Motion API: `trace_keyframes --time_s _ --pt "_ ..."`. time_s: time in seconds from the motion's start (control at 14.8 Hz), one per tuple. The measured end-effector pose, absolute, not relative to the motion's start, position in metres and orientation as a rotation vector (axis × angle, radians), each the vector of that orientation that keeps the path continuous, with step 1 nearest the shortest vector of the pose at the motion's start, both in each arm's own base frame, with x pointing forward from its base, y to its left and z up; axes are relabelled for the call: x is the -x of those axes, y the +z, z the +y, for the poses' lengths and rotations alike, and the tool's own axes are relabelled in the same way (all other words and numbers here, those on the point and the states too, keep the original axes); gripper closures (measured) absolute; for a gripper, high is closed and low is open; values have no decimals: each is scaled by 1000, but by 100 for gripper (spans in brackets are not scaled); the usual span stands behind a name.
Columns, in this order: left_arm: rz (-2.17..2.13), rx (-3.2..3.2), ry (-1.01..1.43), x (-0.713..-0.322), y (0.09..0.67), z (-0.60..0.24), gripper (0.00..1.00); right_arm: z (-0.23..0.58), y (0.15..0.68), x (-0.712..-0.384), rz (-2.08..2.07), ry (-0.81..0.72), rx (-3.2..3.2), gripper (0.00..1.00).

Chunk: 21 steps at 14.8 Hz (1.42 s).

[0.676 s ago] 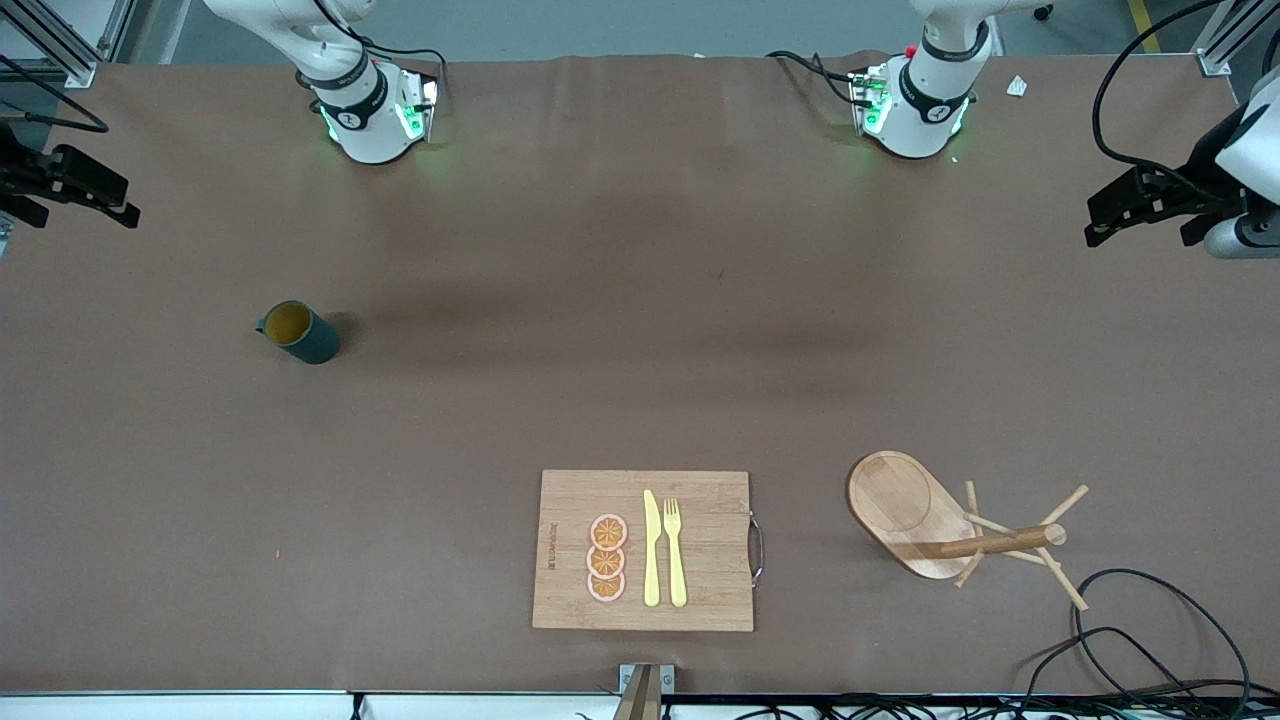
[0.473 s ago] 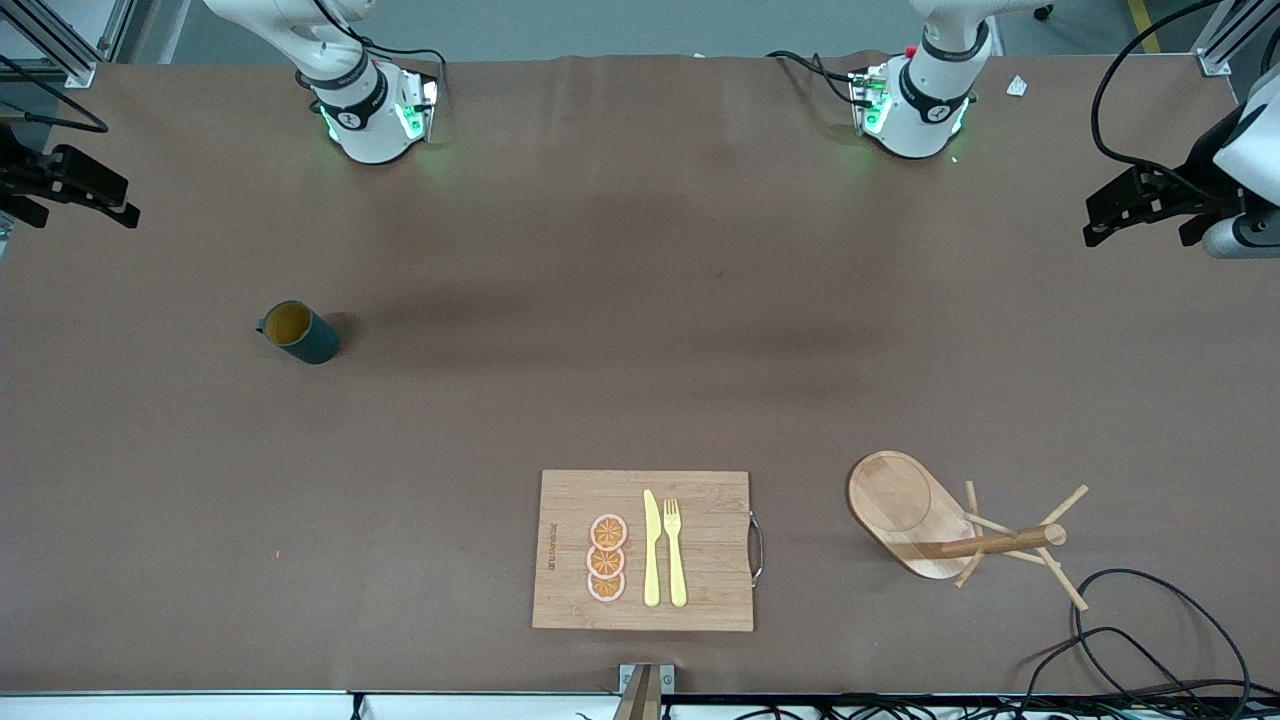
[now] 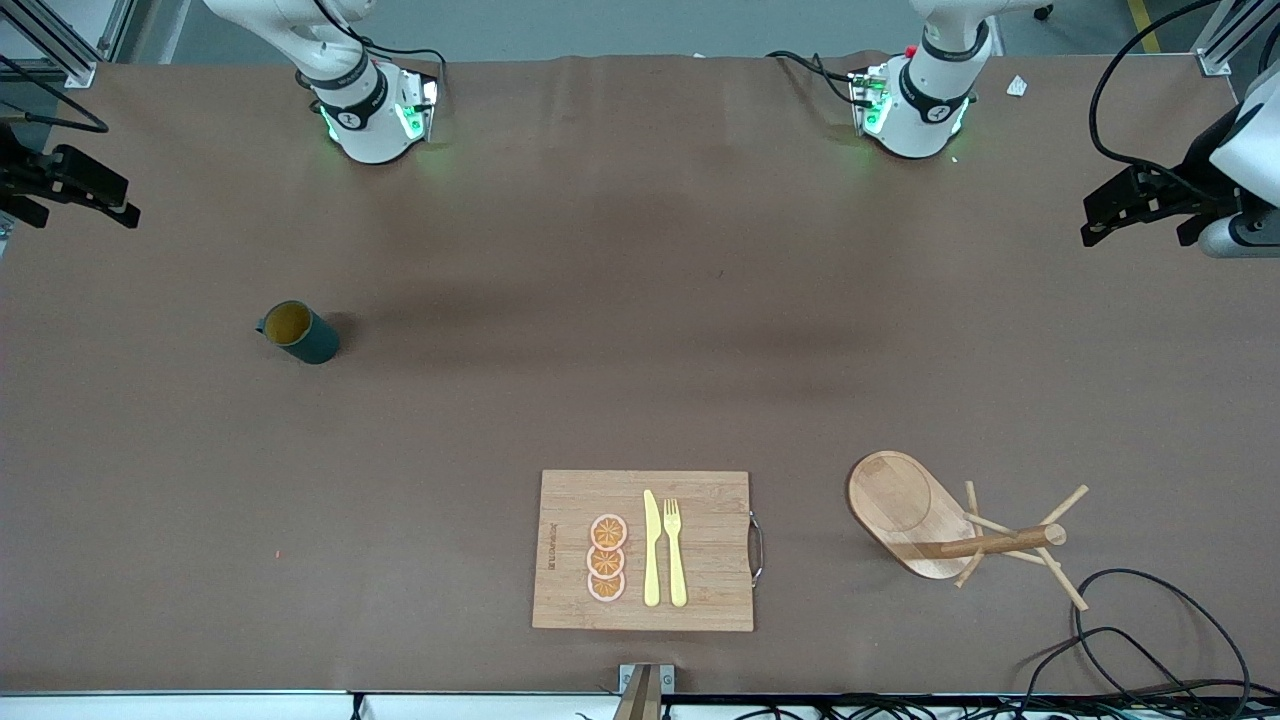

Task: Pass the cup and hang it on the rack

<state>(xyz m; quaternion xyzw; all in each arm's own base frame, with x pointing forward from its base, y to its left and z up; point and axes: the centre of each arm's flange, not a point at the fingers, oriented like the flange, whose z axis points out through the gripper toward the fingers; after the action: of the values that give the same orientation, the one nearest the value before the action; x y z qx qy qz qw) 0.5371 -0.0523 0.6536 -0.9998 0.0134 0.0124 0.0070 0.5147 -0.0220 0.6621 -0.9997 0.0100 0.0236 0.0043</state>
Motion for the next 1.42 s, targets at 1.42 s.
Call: trace_keyframes --time_s 1.42 --pt "6 3130 -3 -541 656 -40 0 -22 662 -515 32 76 3132 0"
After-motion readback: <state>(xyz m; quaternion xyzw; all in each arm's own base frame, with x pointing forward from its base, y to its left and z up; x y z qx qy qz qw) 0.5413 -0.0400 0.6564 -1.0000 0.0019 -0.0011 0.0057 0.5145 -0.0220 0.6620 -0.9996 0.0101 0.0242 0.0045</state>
